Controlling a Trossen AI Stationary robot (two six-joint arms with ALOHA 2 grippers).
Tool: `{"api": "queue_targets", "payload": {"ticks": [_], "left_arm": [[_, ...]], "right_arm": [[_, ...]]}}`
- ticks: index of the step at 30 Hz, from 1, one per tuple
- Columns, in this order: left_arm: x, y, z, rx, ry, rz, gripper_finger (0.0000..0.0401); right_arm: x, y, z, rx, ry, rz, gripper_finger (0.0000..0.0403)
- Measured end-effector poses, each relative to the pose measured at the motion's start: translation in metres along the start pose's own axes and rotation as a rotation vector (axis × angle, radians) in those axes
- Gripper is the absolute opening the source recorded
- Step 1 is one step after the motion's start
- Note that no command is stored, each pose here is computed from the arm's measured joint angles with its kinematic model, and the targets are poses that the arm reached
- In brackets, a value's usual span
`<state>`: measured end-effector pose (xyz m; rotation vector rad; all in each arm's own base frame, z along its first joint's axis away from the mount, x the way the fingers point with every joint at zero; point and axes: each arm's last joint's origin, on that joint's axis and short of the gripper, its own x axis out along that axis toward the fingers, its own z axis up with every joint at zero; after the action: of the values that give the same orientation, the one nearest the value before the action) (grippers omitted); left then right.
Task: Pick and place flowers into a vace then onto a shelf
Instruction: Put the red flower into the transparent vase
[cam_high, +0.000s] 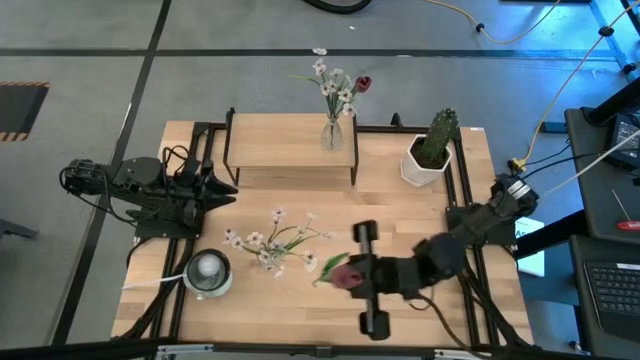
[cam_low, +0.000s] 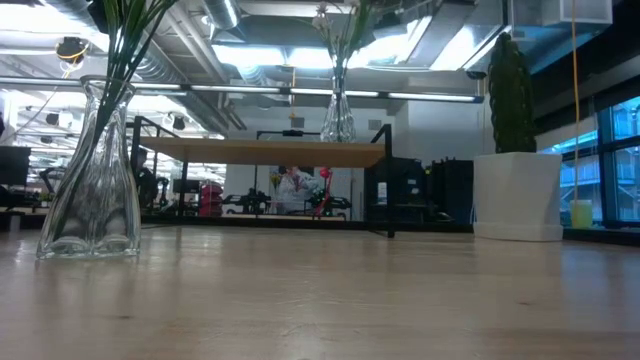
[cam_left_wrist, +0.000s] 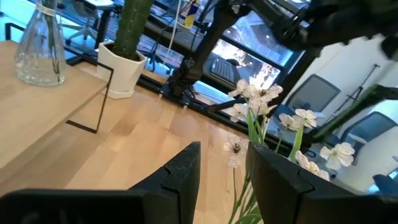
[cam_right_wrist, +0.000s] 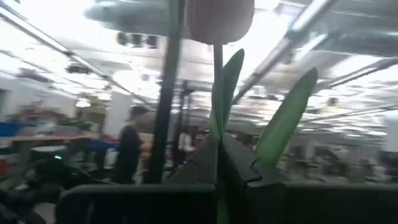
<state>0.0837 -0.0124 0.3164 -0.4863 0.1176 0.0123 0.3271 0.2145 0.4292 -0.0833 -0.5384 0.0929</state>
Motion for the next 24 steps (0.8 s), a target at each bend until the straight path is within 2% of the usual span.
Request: {"api": "queue_targets", "payload": {"ticks": [5, 8, 11, 16, 24], "left_arm": [[0.000, 0.000, 0.000, 0.000, 0.001, -0.001, 0.0127], [0.000, 0.000, 0.000, 0.000, 0.000, -0.001, 0.0127], [0.000, 0.000, 0.000, 0.000, 0.000, -0.001, 0.0127], [0.000, 0.000, 0.000, 0.000, 0.000, -0.001, 0.0127], [0.000, 0.000, 0.000, -0.001, -0.001, 0.003, 0.0127]], "right_arm": [[-0.043, -0.002, -0.012, 0.004, -0.052, -0.118, 0.0001], [-0.061, -0.005, -0.028, 0.031, -0.068, -0.174, 0.0001], [-0.077, -0.005, -0.052, 0.059, -0.026, -0.161, 0.0001], [-0.096, -0.007, -0.085, 0.186, 0.060, -0.144, 0.0001], [-0.107, -0.006, -0.140, 0.282, 0.198, -0.221, 0.0002]]}}
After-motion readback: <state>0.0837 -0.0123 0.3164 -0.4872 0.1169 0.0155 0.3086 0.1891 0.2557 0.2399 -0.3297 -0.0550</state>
